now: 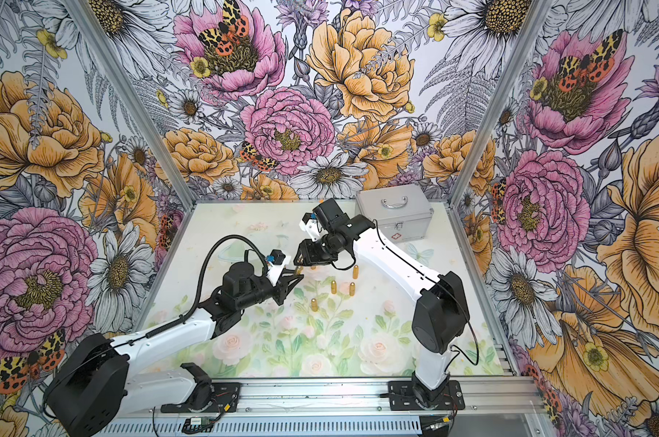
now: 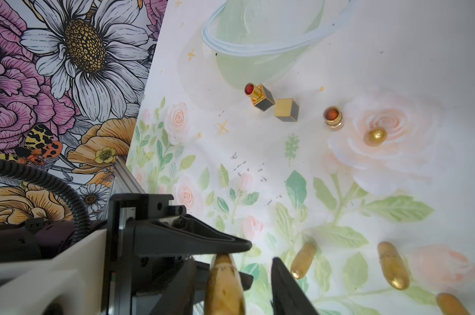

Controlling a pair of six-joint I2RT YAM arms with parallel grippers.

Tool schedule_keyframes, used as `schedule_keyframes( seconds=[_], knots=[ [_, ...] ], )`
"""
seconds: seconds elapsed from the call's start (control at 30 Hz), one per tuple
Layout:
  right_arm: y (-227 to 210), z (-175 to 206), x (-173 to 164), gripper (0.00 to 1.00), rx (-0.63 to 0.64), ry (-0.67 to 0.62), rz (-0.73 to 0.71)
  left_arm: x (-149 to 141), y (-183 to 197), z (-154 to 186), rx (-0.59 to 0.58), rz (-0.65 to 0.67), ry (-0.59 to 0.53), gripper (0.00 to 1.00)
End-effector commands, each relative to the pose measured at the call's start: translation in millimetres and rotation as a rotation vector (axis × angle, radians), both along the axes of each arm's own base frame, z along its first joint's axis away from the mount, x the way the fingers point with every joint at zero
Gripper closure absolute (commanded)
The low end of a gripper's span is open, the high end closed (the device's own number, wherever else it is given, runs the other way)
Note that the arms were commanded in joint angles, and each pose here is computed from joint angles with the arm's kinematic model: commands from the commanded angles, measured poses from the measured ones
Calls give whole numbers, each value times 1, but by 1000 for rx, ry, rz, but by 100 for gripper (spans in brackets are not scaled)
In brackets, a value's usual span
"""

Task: Open the lipstick cap
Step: Open the cover of the lipstick.

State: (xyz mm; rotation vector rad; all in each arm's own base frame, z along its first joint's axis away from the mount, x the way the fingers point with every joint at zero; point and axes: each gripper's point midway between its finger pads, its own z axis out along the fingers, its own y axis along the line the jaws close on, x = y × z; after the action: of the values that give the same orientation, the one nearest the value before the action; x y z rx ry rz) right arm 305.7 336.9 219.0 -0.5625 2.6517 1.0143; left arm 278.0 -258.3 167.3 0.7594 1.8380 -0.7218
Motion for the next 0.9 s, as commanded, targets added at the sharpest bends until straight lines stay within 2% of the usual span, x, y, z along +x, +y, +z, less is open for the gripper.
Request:
schedule_keyframes(
  seconds=[0.0,0.23,0.6,0.87],
  knots=[
    [4,34,3,59,68,-76,-10,-2,4,2,11,12,-16,100],
    [4,21,2,68,55,-48,-9,-1,6,5,10,28,-25,100],
    [8,14,-1,70,62,-26,3,3,7,8,12,50,-36,100],
    [8,17,0,77,72,-35,-2,6,8,8,15,66,-34,100]
  ],
)
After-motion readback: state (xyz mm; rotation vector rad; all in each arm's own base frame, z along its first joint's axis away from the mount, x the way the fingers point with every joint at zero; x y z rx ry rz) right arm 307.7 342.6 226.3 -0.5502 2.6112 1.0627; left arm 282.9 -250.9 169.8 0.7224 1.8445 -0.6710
